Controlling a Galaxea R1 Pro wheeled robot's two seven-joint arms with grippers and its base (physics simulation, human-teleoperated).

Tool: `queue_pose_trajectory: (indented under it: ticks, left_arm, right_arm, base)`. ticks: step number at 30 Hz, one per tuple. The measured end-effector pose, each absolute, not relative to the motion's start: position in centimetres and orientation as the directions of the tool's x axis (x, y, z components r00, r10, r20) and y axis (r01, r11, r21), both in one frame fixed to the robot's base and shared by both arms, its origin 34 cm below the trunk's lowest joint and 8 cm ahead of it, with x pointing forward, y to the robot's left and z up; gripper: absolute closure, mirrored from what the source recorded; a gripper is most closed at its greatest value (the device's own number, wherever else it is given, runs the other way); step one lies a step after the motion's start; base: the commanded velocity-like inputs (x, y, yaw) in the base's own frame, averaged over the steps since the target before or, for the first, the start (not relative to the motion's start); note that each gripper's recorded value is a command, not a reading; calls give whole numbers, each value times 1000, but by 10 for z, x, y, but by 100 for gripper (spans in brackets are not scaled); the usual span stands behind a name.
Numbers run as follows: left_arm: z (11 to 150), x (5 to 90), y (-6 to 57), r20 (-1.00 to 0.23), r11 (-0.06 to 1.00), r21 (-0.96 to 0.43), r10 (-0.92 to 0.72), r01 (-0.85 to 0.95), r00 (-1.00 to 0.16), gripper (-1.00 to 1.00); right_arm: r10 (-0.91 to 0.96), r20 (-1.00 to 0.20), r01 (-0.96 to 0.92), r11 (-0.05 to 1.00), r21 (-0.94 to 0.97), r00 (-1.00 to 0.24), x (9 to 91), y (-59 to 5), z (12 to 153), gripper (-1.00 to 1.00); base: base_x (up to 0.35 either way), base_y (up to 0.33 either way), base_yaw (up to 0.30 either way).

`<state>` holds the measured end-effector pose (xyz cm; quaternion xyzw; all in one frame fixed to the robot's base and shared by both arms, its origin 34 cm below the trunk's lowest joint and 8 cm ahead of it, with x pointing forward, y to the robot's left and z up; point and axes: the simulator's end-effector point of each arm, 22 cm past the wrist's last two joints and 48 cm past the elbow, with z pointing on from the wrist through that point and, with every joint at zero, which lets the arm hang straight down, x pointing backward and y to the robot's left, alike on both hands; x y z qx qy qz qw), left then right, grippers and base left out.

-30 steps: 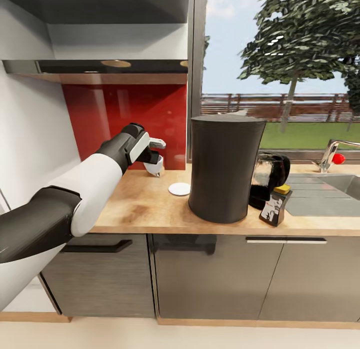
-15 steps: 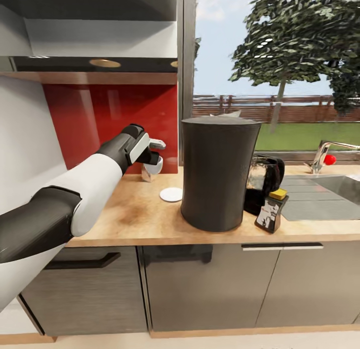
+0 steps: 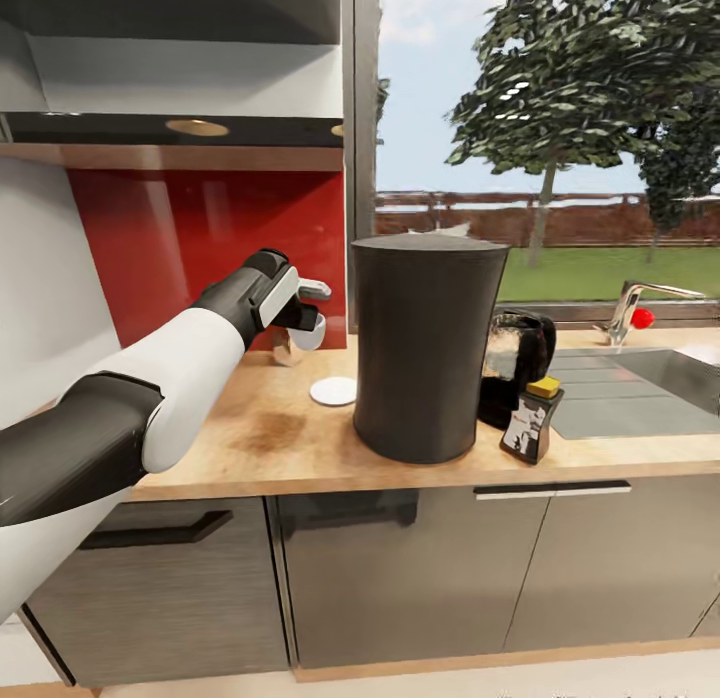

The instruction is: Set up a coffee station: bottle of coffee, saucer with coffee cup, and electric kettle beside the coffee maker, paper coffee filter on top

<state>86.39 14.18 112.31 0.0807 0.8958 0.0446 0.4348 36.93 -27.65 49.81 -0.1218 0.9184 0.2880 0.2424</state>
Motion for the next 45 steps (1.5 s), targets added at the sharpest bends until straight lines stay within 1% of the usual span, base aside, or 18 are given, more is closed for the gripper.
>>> queue_pose_trajectory:
  ticks: [8,11,14,16,19,34,45]
  left_arm:
    - [1119,862,143,-764,983,151,183,104,-619,100]
    - [1116,861,144,-758,983,152,183,103,-626,100]
    - [1113,861,145,-754,983,153,183,102,-631,100]
    - [1097,859,149,-730,983,151,179,100,-660,100]
    - [1090,857,150,-719,984,147,176,100,-672,100]
    - [1083,856,147,-711,985,131,173,113,-682,100]
    - [1082,856,151,-709,986,131,169,108,-685,100]
  right_arm:
    - [-84,-518,-365,804,469,-851,370,-276,499,-100]
    - [-84,-519,-366,804,469,-851,370,-276,499,-100]
    - [-84,-519,-365,805,468,-850,371,-277,499,-100]
    - [-85,-520,-366,805,467,-850,371,-277,499,-100]
    - [-85,-520,-366,805,467,-850,371,-277,499,-100]
    - [-85,-520,-365,807,464,-850,371,-277,499,-100]
    - [-85,-521,-365,808,463,-850,371,-278,499,-100]
  base:
    - [5,29,-233]
    - [1,4,-103]
    - [0,1,-28]
    - [0,0,-7]
    - [0,0,-3]
    - [2,0,0]
    - [124,0,0]
